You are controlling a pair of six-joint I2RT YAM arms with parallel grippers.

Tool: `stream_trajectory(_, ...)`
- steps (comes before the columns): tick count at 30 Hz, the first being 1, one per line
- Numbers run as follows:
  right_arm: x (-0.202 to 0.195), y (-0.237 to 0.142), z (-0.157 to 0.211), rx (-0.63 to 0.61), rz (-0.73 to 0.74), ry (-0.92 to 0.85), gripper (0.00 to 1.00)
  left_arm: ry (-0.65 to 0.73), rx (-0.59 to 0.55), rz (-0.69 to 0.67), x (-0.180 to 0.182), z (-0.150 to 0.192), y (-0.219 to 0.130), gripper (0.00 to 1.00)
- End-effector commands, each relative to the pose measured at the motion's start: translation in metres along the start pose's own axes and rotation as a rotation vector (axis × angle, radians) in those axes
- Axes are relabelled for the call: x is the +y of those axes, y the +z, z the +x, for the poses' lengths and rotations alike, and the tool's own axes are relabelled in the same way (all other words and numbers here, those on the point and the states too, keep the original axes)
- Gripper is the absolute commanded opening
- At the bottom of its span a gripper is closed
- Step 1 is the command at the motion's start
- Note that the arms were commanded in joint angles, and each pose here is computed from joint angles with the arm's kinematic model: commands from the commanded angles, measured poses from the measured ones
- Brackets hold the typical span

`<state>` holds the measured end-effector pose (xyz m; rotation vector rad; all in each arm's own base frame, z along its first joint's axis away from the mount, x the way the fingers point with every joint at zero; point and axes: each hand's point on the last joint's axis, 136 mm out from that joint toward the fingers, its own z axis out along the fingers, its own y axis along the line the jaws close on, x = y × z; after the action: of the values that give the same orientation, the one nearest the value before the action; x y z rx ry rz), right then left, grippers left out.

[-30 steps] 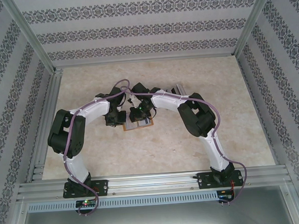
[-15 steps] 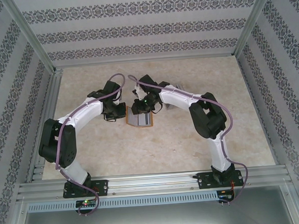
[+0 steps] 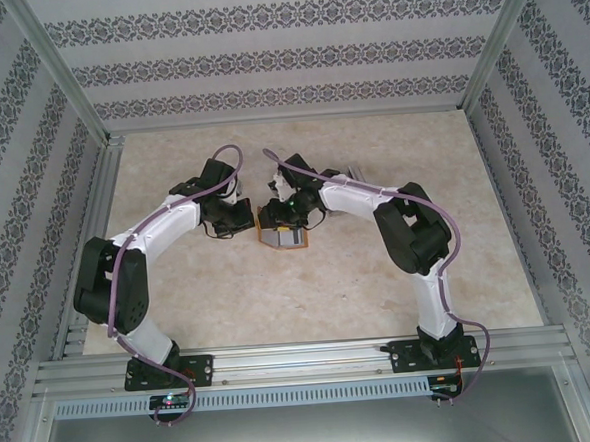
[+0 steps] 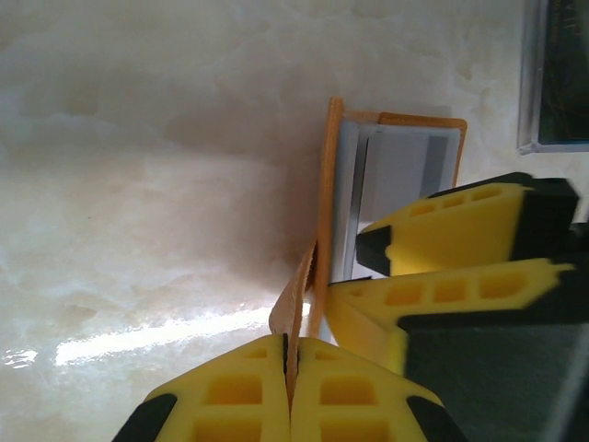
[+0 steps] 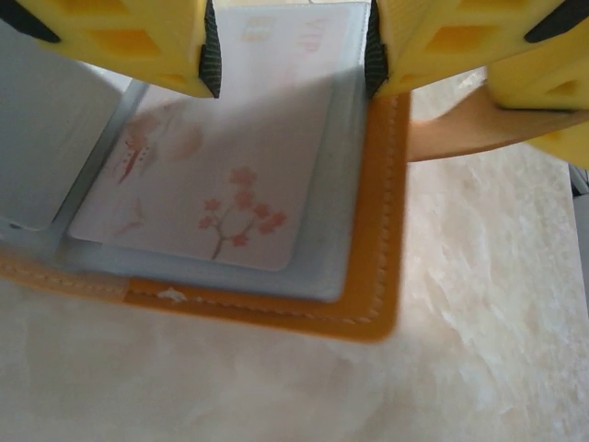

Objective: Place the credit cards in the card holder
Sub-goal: Flip over the card slot on the card holder.

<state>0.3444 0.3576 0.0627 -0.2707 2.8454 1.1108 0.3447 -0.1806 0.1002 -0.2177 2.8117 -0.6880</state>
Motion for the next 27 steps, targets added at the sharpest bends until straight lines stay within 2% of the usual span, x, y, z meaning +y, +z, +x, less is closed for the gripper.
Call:
stream_trajectory(1, 0.008, -0.016, -0.01, -0.043, -0.059, 0.019, 0.49, -0.004, -0.041, 0.044, -0.01, -0.008, -0.013, 0.0)
stream_trajectory(19, 0.0, -0.015, -0.008, -0.026, -0.064, 0.025, 0.52, 0.001, -0.056, 0.064, -0.021, -0.015, -0.023, 0.0)
stream_trajectory(27, 0.008, -0.016, -0.007, -0.025, -0.066, -0.018, 0.55, -0.001, -0.051, 0.076, -0.025, -0.018, -0.023, 0.0)
